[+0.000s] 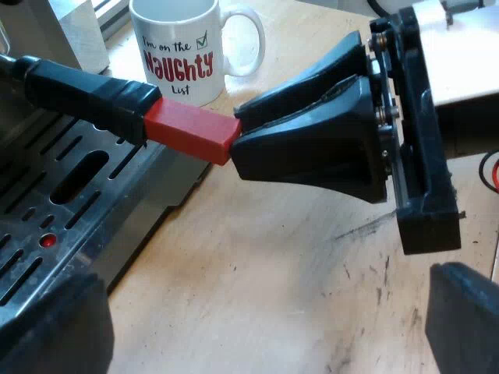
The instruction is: Grind coffee beans and then tamp
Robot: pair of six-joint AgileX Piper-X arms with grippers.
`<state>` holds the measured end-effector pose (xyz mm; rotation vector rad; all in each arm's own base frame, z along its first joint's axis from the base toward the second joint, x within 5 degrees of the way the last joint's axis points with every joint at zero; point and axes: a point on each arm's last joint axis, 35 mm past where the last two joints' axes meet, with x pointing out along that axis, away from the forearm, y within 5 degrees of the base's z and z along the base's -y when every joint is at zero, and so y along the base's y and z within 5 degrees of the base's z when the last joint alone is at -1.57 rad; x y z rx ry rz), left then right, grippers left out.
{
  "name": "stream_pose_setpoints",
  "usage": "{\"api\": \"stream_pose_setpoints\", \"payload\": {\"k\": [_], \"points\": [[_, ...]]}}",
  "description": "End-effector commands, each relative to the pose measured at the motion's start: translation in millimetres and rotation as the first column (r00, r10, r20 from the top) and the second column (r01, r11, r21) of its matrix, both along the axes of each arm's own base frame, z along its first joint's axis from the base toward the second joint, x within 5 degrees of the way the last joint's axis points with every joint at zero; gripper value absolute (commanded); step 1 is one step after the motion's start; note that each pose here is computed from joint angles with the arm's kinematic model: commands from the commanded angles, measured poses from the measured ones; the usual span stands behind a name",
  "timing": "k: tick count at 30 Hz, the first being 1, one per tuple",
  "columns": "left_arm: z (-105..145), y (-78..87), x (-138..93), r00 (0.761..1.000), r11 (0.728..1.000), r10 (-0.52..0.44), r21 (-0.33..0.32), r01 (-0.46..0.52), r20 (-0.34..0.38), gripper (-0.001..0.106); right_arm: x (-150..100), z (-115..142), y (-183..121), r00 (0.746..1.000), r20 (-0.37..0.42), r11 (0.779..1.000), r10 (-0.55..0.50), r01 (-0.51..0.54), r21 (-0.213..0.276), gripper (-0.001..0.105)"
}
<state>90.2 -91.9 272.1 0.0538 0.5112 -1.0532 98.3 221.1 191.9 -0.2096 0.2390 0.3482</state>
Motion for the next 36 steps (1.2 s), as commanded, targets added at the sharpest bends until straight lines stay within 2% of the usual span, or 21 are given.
{"api": "stream_pose_setpoints", "payload": {"k": [1,4,9,13,24,29,36], "points": [[2,-1.2,0,1.000,1.000,-0.012,-0.015,0.013,0.012,0.083,12,10,-4,0.993,0.048,0.993,-0.110,0.108,0.056,0.029],[2,-1.2,0,1.000,1.000,-0.012,-0.015,0.013,0.012,0.083,12,10,-4,0.993,0.055,0.994,-0.106,0.104,0.035,0.029],[2,-1.2,0,1.000,1.000,-0.012,-0.015,0.013,0.012,0.083,12,10,-3,0.993,0.055,0.994,-0.104,0.102,0.035,0.029],[2,-1.2,0,1.000,1.000,-0.012,-0.015,0.013,0.012,0.083,10,9,-3,0.994,0.054,0.996,-0.091,0.090,0.017,0.029],[2,-1.2,0,1.000,1.000,-0.012,-0.015,0.013,0.012,0.083,-14,-2,2,1.000,0.019,0.994,0.018,-0.016,-0.110,0.029],[2,-1.2,0,1.000,1.000,-0.012,-0.015,0.013,0.012,0.083,-19,-5,2,0.999,0.006,0.992,0.034,-0.033,-0.124,0.029],[2,-1.2,0,1.000,1.000,-0.012,-0.015,0.013,0.012,0.083,-26,0,3,0.998,0.015,0.993,0.060,-0.058,-0.102,0.029]]}}
